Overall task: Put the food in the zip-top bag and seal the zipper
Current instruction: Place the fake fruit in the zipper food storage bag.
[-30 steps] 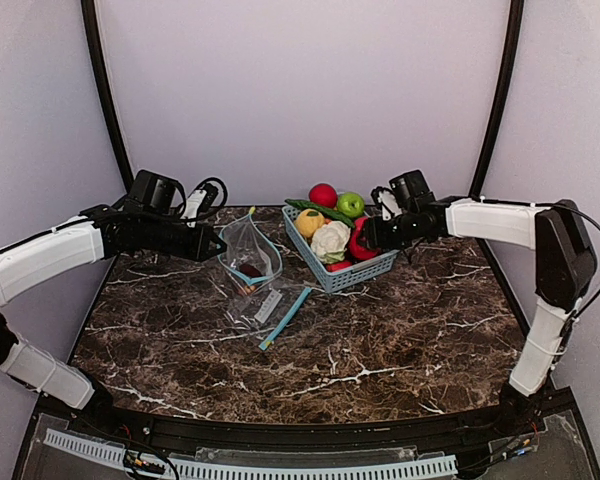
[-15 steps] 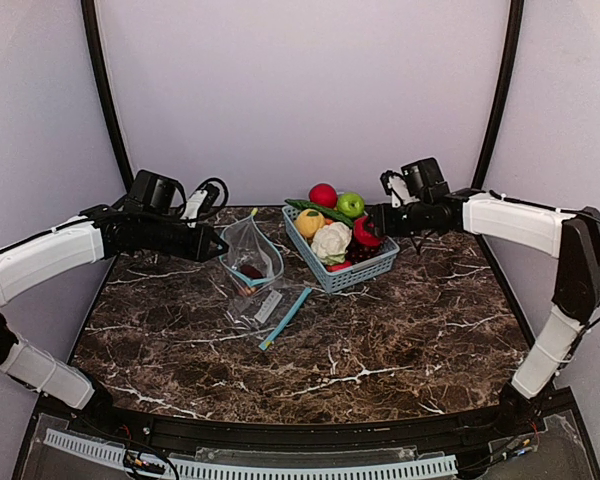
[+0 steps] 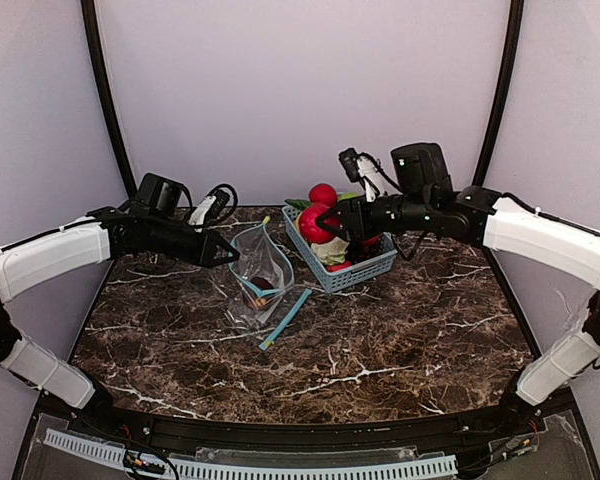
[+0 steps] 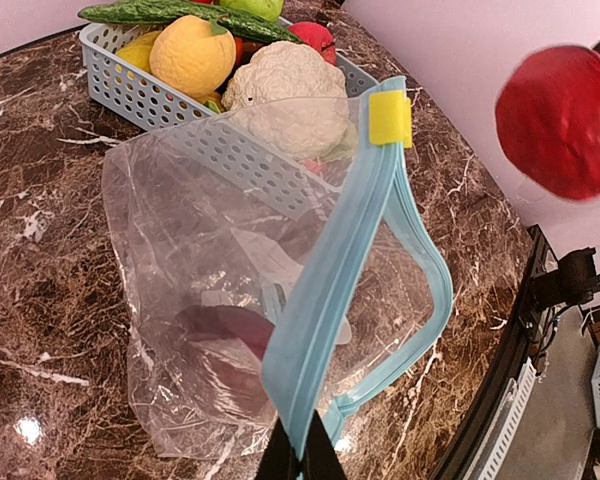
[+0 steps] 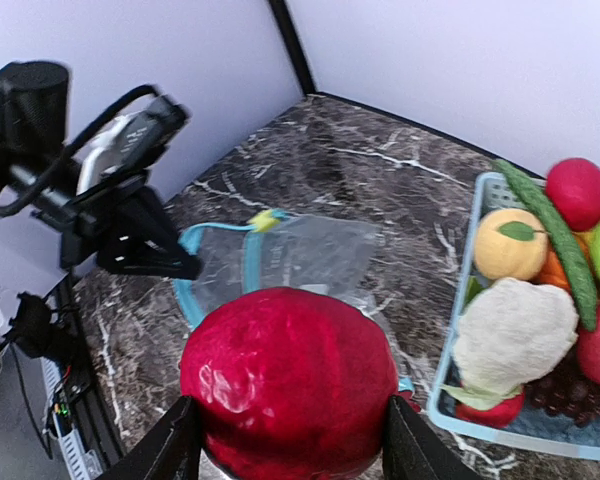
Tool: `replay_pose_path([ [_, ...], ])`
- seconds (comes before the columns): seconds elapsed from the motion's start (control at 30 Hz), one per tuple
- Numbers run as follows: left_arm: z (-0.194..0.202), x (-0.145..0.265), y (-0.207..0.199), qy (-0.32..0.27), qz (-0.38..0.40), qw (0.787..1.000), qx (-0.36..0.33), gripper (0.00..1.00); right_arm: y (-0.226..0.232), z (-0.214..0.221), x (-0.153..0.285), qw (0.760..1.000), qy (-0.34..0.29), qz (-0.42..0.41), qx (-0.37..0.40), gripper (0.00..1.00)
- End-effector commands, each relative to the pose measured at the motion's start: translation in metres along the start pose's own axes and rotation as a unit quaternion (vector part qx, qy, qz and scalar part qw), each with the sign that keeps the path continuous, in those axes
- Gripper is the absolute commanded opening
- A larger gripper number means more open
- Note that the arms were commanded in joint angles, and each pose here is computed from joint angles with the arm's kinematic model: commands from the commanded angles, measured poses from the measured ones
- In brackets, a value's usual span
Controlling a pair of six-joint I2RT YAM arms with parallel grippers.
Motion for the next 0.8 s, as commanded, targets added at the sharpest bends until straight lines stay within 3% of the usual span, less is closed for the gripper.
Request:
replay_pose_path([
  [0.0,0.006,-0.005,-0.003,0.007,0.01,1.0,0.004,0.01,0.059,0.008,-0.008,0.995,0.001,-0.091,0.051,0.57],
  [0.4,0.012,-0.014,-0.005,0.022,0.023,0.999,0.011,0.01,0.096,0.046,-0.064,0.983,0.057,-0.167,0.058,0.57],
  [0.57,0.012,-0.015,-0.006,0.023,0.028,0.999,0.011,0.01,0.082,0.049,-0.093,0.989,0.064,-0.124,0.038,0.57],
  [0.77,0.014,-0.017,-0.008,0.027,0.034,0.999,0.012,0.01,0.048,0.051,-0.117,0.997,0.072,-0.014,0.009,0.57],
])
Point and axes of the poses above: each gripper's point midway between its finger pads, its own x axis back along the fingers, its own y axis along the line the jaws close on, z = x × y, the point moved 2 cm from there along x, back along the fingers, and after that the axes turned 11 degrees about -x, right-handed, at the moved point
